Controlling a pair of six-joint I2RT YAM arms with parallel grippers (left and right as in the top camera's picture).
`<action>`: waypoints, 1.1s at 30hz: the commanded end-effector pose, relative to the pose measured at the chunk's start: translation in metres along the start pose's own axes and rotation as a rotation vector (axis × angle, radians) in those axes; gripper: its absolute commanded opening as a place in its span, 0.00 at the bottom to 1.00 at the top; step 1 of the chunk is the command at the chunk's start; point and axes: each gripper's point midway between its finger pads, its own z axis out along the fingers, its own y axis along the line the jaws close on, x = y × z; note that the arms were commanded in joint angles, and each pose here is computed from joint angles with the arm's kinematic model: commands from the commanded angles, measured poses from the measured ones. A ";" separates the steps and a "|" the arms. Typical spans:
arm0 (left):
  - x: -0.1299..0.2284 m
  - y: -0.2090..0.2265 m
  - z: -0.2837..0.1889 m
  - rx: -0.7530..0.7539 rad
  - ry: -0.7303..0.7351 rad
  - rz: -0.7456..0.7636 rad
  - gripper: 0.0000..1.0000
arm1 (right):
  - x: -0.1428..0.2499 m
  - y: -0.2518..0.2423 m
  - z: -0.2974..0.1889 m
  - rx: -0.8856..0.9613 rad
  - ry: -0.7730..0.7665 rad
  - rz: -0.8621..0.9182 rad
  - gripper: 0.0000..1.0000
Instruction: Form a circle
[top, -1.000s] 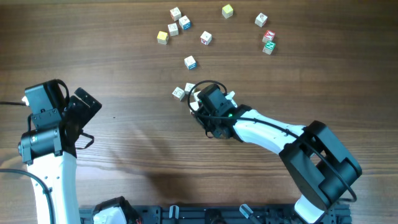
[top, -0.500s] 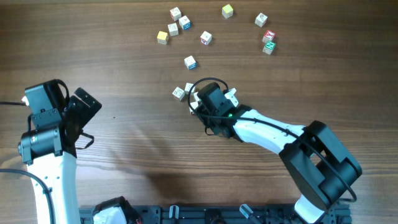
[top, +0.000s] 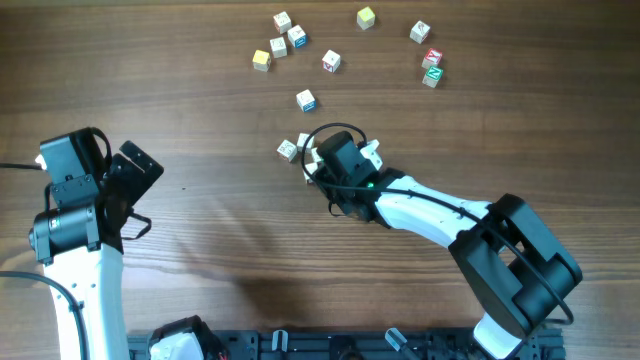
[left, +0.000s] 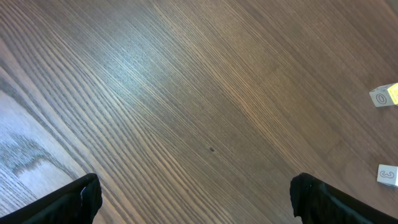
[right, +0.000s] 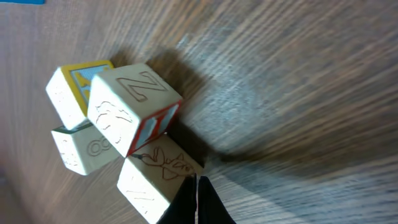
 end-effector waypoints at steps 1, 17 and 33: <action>0.000 -0.001 0.000 0.008 0.004 -0.014 1.00 | -0.007 -0.005 0.005 0.014 -0.034 -0.019 0.05; 0.000 -0.001 0.000 0.008 0.004 -0.014 1.00 | -0.028 -0.007 -0.028 0.048 -0.064 -0.171 0.05; 0.000 -0.001 0.000 0.008 0.004 -0.014 1.00 | -0.169 0.117 -0.156 -0.153 -0.335 -0.676 0.91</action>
